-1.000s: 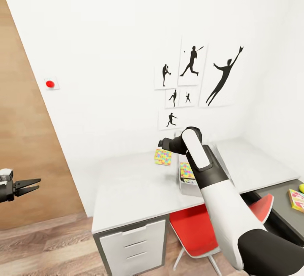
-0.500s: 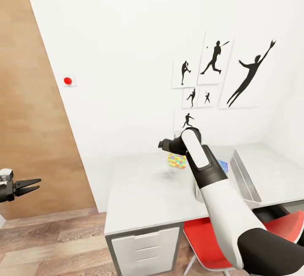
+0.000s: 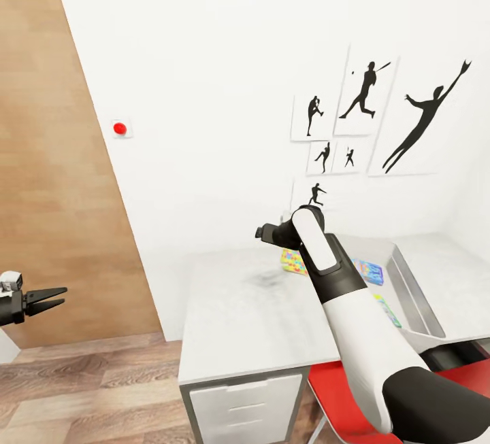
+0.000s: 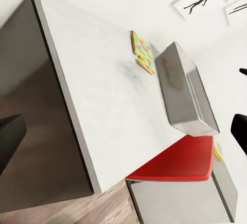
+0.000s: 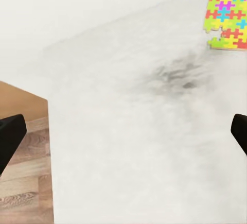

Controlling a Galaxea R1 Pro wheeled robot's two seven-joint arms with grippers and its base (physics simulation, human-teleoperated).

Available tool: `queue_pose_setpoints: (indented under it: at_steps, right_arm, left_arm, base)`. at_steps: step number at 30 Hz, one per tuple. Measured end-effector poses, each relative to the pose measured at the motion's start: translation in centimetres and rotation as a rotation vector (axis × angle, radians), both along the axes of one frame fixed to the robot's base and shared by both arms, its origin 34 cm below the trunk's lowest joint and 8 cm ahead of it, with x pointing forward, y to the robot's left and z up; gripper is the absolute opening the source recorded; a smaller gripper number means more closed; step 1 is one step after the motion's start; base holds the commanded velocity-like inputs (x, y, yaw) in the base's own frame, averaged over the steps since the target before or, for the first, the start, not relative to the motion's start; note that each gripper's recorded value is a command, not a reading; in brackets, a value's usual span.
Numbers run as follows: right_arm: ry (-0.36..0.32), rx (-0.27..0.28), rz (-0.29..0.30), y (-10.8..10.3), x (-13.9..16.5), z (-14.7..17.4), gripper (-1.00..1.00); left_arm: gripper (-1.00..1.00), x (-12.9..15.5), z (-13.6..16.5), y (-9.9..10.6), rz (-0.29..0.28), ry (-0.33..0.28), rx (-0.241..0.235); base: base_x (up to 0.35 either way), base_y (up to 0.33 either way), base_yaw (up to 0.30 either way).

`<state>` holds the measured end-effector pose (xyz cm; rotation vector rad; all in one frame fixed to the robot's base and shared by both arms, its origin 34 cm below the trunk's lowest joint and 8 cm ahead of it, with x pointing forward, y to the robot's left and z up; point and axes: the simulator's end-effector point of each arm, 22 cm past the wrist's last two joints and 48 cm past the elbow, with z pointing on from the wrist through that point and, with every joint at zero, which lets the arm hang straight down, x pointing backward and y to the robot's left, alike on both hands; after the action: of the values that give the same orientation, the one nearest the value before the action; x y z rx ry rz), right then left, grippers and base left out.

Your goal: Put all the toys in the child's room - the three board games (two on the bed and one on the table), the two jigsaw puzzles on the table, and the tennis ball on the table - inside the toy box on the table in the child's room.

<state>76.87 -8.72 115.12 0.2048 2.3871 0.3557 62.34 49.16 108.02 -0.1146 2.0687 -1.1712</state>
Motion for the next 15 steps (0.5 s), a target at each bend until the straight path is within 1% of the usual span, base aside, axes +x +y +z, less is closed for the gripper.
queue_pose_setpoints:
  at_steps: [3, 9, 15]
  right_arm:
    - [-0.007, 0.007, -0.011, -0.02, 0.15, 0.11, 1.00]
    - [-0.014, 0.016, -0.024, -0.06, 0.31, 0.23, 1.00]
    - [-0.013, 0.017, -0.026, -0.10, 0.34, 0.17, 1.00]
  left_arm:
    - [1.00, 0.00, 0.00, 0.00, 0.000, 0.000, 0.000]
    - [1.00, -0.01, 0.01, 0.00, 0.000, 0.000, 0.000]
    - [1.00, 0.00, 0.00, 0.00, 0.000, 0.000, 0.000]
  base:
    - [0.022, 0.021, 0.001]
    - [0.106, 0.087, 0.000]
    - [0.022, 0.014, 0.000]
